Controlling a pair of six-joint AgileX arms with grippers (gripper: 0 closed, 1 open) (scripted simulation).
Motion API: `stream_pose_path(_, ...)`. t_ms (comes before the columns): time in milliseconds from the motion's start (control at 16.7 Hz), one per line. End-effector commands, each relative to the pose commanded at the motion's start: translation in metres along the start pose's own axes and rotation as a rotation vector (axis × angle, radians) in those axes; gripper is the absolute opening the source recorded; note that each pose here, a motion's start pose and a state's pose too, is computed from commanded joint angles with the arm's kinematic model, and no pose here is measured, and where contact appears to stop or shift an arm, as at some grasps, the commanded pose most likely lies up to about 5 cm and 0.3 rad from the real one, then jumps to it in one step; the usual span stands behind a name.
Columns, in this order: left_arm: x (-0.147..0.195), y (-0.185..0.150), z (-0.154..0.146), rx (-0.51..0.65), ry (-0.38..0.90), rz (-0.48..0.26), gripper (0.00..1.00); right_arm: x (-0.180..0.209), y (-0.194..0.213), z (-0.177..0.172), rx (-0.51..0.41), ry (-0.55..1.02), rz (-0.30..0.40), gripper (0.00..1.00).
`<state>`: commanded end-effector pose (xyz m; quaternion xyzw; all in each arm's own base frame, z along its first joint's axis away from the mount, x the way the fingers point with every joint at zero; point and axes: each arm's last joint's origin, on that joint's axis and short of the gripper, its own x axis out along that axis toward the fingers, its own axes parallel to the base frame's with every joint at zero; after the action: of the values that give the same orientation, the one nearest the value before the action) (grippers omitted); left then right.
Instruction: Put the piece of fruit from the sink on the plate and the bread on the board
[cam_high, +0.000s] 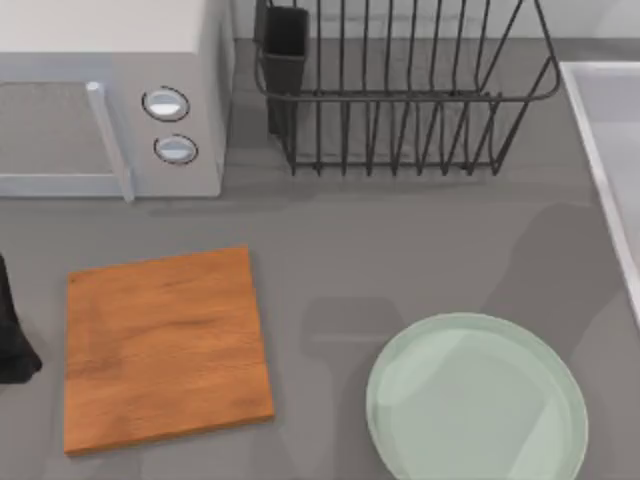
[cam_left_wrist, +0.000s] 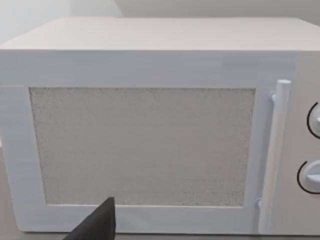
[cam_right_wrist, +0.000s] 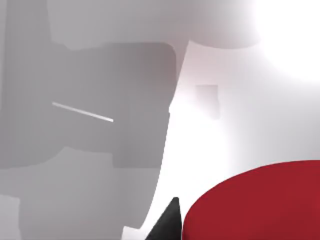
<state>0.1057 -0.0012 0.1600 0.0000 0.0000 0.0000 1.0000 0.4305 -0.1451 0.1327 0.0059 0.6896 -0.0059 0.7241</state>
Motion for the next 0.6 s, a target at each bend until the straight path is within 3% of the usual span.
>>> stream_pose_path(360,0.000,0.000,0.000,0.000,0.000,0.000,1.00,-0.006,0.004,0.002,0.000,-0.013,-0.004,0.00)
stream_pose_path(600,0.000,0.000,0.000,0.000,0.000,0.000,1.00,-0.034,0.051,0.005,-0.004,-0.054,-0.010,0.00)
